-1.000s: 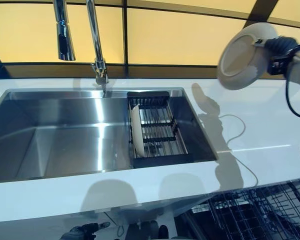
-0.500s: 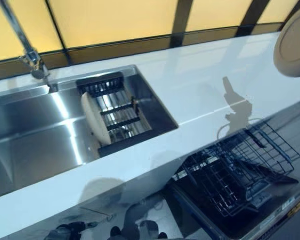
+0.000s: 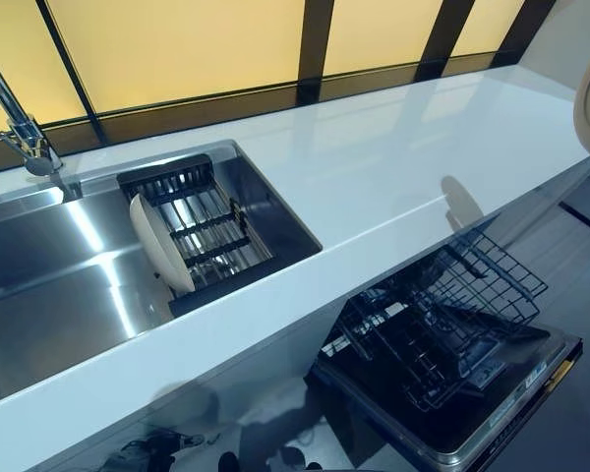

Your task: Take plates into dishwasher

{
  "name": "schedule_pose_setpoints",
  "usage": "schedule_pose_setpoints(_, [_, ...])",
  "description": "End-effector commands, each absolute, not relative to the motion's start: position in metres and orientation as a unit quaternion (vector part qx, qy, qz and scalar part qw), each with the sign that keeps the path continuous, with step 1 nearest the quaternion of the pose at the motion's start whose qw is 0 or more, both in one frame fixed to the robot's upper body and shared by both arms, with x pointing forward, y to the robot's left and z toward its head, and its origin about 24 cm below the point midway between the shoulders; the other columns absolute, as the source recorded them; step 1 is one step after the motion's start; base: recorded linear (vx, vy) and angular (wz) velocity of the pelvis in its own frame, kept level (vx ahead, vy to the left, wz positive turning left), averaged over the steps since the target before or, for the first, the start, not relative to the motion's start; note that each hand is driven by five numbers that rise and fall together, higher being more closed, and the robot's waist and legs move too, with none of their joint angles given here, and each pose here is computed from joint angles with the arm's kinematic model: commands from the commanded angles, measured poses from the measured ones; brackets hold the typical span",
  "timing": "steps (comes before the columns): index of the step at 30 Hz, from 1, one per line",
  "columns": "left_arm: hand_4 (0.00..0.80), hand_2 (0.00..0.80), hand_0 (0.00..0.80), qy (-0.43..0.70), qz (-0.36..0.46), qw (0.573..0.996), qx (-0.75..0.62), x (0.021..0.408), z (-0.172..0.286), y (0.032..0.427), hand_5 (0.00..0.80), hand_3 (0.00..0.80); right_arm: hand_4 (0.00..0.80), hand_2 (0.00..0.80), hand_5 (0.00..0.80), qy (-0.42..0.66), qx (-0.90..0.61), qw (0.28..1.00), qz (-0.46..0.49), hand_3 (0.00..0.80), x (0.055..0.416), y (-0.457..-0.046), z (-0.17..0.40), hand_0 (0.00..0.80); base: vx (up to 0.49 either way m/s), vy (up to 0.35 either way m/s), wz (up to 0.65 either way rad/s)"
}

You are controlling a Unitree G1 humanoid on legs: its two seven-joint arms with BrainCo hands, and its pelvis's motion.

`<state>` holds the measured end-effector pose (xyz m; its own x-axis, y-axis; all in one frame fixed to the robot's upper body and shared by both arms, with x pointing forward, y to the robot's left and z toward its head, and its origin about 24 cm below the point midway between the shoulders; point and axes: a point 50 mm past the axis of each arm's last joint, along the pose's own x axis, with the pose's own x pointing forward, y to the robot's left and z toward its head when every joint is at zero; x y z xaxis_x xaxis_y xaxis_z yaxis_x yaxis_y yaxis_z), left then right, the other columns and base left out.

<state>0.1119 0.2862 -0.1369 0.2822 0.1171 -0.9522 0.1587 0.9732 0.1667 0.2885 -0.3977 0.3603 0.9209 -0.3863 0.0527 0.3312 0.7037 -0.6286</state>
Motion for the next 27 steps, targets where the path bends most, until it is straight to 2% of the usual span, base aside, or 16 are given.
schedule_pose_setpoints(1, [0.0,0.0,0.0,0.592,-0.001,0.793,0.144,0.116,-0.131,0.299,0.0,0.0,0.8,0.8,0.8,0.009,-0.417,0.883,-0.216,0.8,0.266,-0.405,0.382,0.8,-0.073,-0.041,0.01])
schedule_pose_setpoints(11, [0.0,0.0,0.0,0.592,-0.002,0.791,0.154,0.111,-0.131,0.301,0.0,0.0,0.8,0.8,0.8,0.076,-0.556,0.818,-0.128,0.8,0.274,-0.393,0.344,0.8,-0.049,-0.056,0.01])
schedule_pose_setpoints(27, [0.0,0.0,0.0,0.565,-0.012,0.807,0.169,0.125,-0.125,0.303,0.0,0.0,0.8,0.8,0.8,0.165,-0.611,0.773,-0.041,0.8,0.282,-0.392,0.282,0.8,-0.039,-0.033,-0.01])
